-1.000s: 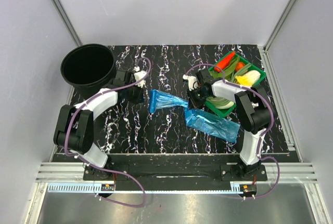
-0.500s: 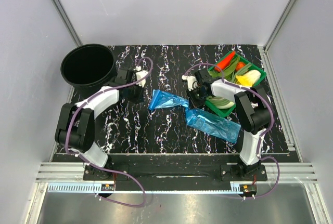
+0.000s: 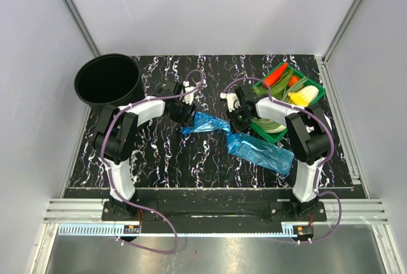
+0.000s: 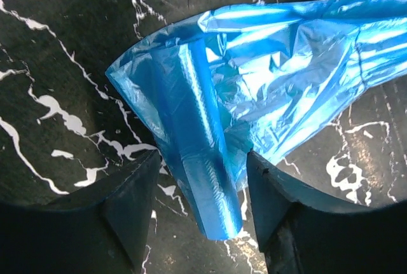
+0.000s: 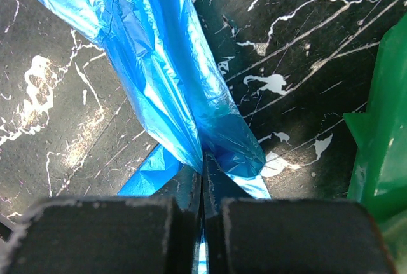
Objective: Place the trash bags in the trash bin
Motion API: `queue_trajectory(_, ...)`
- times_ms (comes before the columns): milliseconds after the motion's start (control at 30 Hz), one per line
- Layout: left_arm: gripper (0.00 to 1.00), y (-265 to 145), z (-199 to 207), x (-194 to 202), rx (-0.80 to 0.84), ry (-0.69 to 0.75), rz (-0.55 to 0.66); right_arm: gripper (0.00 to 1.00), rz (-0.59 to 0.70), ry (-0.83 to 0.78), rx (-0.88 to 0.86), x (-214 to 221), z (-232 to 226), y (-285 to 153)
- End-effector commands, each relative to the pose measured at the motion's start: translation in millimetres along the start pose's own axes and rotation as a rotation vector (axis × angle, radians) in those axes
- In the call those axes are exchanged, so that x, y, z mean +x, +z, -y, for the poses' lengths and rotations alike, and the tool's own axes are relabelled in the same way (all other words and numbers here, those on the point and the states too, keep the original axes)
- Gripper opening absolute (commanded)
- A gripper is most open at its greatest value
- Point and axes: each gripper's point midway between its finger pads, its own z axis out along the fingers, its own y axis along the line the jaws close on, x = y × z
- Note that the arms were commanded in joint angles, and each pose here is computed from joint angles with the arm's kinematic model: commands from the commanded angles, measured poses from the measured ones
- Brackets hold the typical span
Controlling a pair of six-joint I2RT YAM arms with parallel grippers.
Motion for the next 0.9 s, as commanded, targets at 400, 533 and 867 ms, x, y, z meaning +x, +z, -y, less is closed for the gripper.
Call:
queue_trajectory(400,0.00,34,28,16,0.085,-0.015,-0.073,0.04,-0.098,-0.070,0.035,18,3,-7)
queue_trajectory(533,0.00,19,37,8,0.115,0.005,-0.026,0.42,-0.054,-0.098,-0.033,4,-13,-23)
queue_trajectory(867,0.00,-8,53,-3,0.178,0.053,0.024,0.84,0.056,-0.164,-0.133,-47,-32,-35)
